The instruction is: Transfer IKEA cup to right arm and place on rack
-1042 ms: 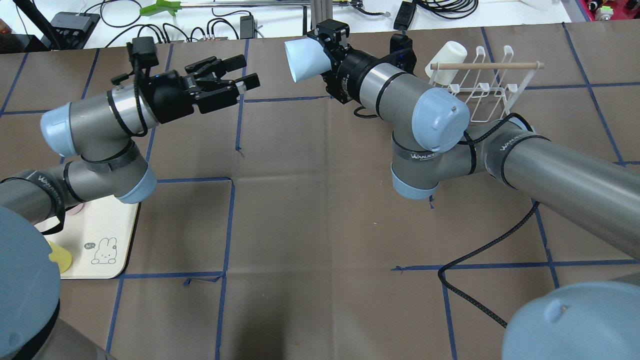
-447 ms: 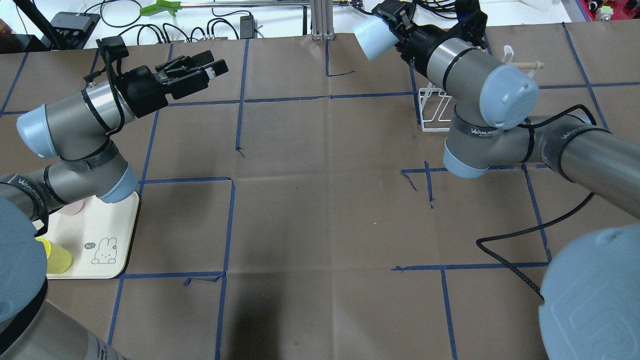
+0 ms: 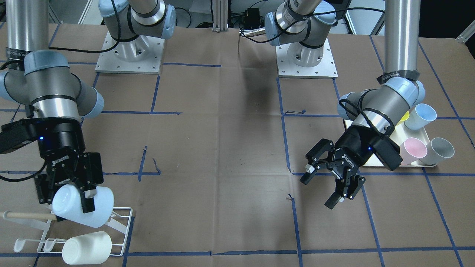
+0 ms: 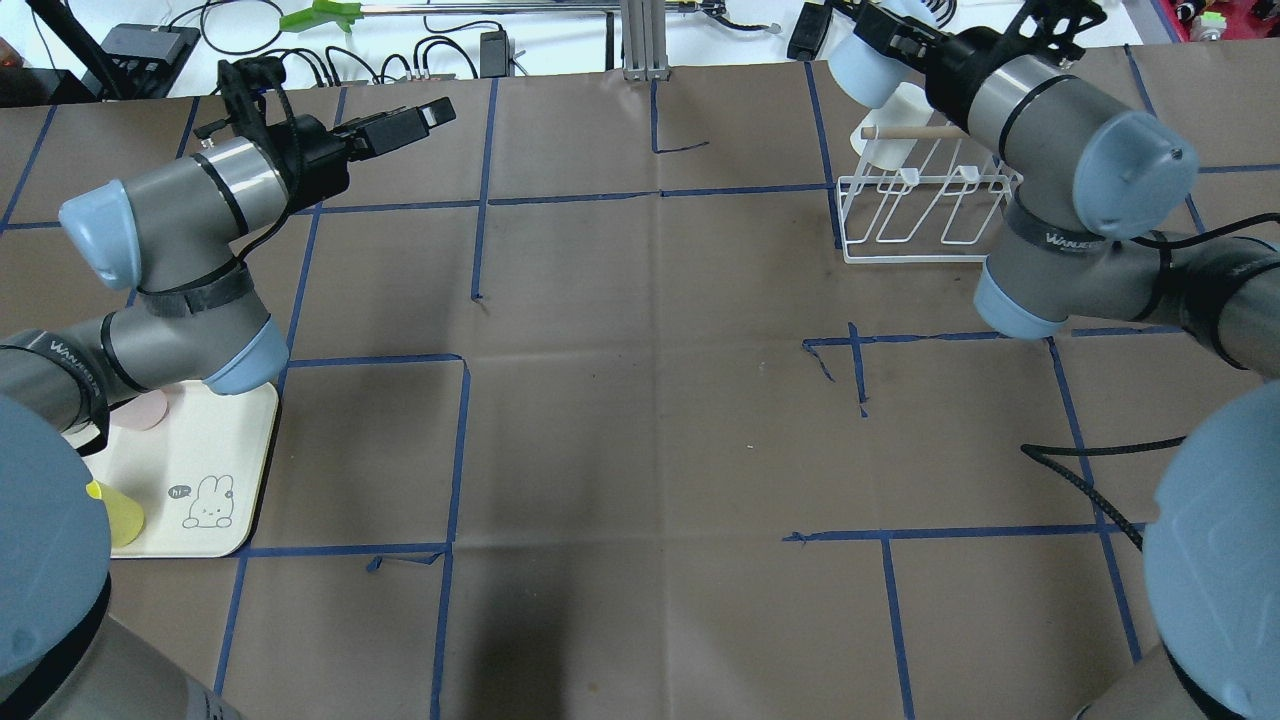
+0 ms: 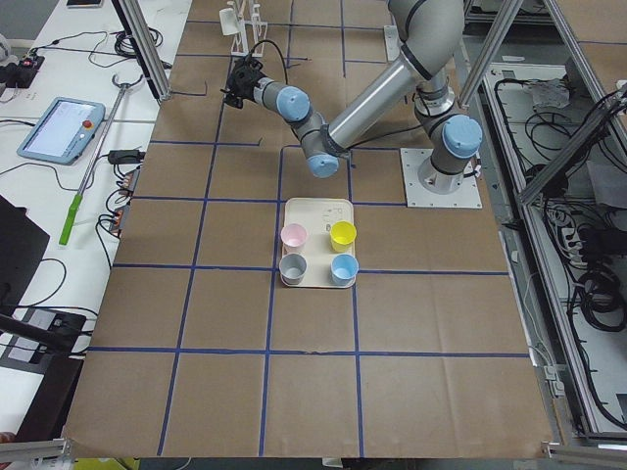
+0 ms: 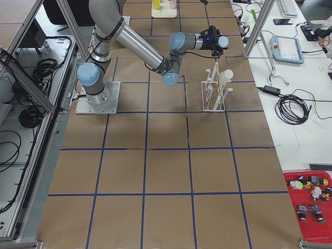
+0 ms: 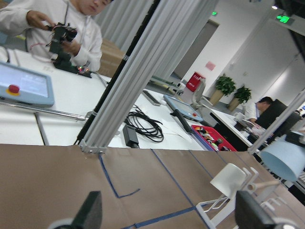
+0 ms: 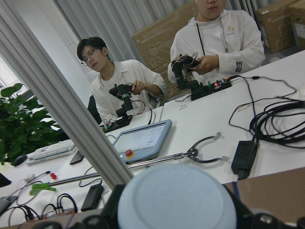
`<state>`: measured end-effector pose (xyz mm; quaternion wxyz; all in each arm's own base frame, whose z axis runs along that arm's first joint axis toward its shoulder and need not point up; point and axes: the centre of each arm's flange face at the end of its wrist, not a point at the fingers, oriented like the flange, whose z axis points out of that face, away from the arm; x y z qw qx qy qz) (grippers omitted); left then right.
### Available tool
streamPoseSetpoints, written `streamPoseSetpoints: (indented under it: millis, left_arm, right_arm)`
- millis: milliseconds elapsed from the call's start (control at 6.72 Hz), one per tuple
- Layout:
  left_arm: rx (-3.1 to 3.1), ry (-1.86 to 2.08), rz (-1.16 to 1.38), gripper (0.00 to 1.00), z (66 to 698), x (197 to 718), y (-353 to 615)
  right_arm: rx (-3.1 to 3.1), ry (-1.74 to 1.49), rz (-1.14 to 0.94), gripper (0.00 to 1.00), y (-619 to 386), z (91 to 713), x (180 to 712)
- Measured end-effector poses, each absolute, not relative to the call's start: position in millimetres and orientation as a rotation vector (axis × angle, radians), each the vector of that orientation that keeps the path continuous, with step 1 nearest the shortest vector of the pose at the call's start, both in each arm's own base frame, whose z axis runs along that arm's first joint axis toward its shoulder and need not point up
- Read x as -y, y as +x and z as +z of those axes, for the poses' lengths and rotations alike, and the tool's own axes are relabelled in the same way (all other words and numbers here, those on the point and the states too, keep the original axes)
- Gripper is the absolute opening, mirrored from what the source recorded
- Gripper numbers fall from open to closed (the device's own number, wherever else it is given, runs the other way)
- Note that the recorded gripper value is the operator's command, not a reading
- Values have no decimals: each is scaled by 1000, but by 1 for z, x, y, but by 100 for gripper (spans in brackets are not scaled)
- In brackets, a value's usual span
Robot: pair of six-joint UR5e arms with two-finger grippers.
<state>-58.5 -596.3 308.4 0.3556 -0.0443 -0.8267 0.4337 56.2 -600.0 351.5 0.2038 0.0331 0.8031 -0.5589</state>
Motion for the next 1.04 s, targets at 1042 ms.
streamPoseSetpoints:
  millis: [1042]
  left_arm:
    - [2989, 20, 216, 99, 458, 603, -136]
  right_arm:
    - [-2609, -206, -1715, 20, -69, 324, 634]
